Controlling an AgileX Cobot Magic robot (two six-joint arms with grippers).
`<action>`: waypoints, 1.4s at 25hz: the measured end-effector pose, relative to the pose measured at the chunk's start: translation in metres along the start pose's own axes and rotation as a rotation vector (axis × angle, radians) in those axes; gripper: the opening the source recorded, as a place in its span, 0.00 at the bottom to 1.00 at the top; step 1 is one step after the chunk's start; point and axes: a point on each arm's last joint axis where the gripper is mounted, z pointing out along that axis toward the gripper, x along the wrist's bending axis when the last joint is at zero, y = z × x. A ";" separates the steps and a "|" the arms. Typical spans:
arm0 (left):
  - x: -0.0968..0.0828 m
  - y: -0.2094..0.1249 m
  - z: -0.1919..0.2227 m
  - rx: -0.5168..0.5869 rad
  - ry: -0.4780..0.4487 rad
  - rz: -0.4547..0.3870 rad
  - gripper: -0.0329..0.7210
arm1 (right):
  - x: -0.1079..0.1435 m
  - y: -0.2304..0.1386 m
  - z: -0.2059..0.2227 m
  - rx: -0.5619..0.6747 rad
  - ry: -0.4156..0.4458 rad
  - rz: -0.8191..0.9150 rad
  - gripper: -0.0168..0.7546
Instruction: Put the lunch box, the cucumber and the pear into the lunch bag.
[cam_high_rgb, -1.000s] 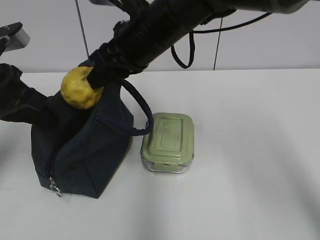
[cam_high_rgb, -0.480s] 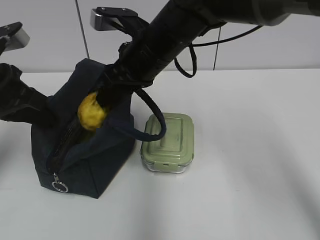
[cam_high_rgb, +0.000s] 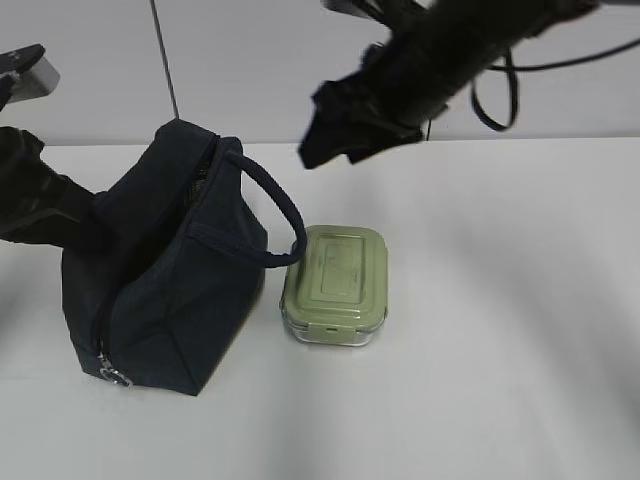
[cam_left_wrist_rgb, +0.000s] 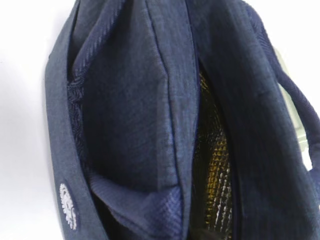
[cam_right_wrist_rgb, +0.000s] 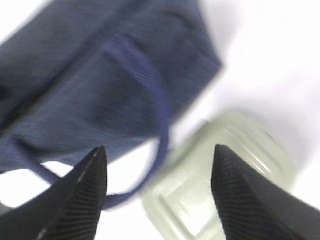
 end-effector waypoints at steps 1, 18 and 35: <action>0.000 0.000 0.000 0.000 0.000 0.000 0.04 | -0.012 -0.011 -0.002 -0.022 -0.016 0.063 0.67; 0.000 0.000 0.000 0.003 -0.003 -0.001 0.04 | -0.102 -0.127 0.060 -0.097 0.292 0.643 0.72; 0.000 0.000 0.000 0.004 -0.004 -0.001 0.04 | -0.106 -0.120 0.080 -0.100 0.313 0.574 0.72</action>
